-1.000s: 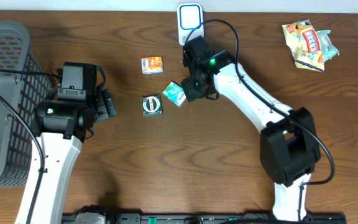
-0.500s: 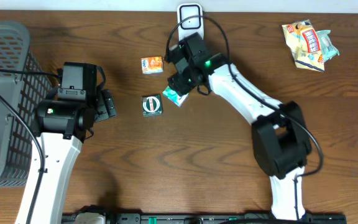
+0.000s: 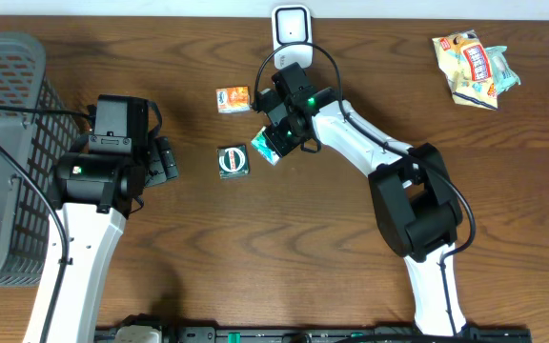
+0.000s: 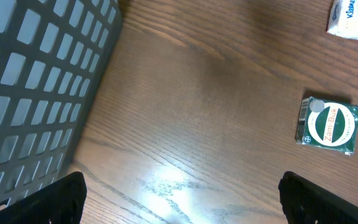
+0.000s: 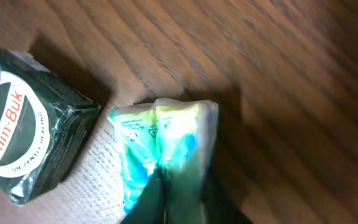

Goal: Scan the item barcode

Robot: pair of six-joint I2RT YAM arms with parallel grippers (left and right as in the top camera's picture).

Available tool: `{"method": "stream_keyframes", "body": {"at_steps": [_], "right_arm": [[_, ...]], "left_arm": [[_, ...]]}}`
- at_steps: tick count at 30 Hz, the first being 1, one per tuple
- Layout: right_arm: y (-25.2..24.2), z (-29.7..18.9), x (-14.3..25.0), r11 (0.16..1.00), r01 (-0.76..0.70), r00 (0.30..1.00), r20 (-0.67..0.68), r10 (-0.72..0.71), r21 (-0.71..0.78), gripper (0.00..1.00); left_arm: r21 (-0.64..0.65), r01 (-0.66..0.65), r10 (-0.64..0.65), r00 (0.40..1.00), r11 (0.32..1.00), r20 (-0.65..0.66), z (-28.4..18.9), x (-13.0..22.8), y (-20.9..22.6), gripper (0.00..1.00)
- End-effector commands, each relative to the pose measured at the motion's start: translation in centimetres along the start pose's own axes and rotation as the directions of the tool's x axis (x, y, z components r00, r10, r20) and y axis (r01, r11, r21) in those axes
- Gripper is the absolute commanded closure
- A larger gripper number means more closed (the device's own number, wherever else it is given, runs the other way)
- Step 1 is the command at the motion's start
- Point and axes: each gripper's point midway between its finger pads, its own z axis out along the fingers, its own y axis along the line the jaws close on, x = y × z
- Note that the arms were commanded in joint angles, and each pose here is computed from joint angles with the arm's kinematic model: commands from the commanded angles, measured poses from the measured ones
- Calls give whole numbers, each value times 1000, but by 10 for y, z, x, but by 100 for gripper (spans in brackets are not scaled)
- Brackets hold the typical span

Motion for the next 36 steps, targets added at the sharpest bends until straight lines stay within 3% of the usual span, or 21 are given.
{"method": "stream_keyframes", "body": {"at_steps": [1,6,12,14,20,28,36], "right_arm": [[0,-19,-1,998,-64,998,6,64,21,99],[0,-72,-26,987,-161,980,119,161,-7,99],[17,-133,-45,936,-143,952,215,220,-322,99],[23,-163,-50,839,-112,933,234,273,-532,99],[7,-226,-47,580,-121,883,180,434,-805,99],[-26,-265,-37,469,-105,842,173,512,-877,99],[-27,-268,-36,459,-93,841,177,511,-884,99]], "left_arm": [[1,6,-6,1000,1000,9,-3,-4,-1,2],[1,6,-6,1000,1000,9,-3,-4,-1,2],[1,6,-6,1000,1000,9,-3,-4,-1,2],[1,6,-6,1000,1000,9,-3,-4,-1,3],[1,6,-6,1000,1000,9,-3,-4,-1,2],[1,6,-6,1000,1000,9,-3,-4,-1,2],[1,6,-6,1000,1000,9,-3,-4,-1,2]]}}
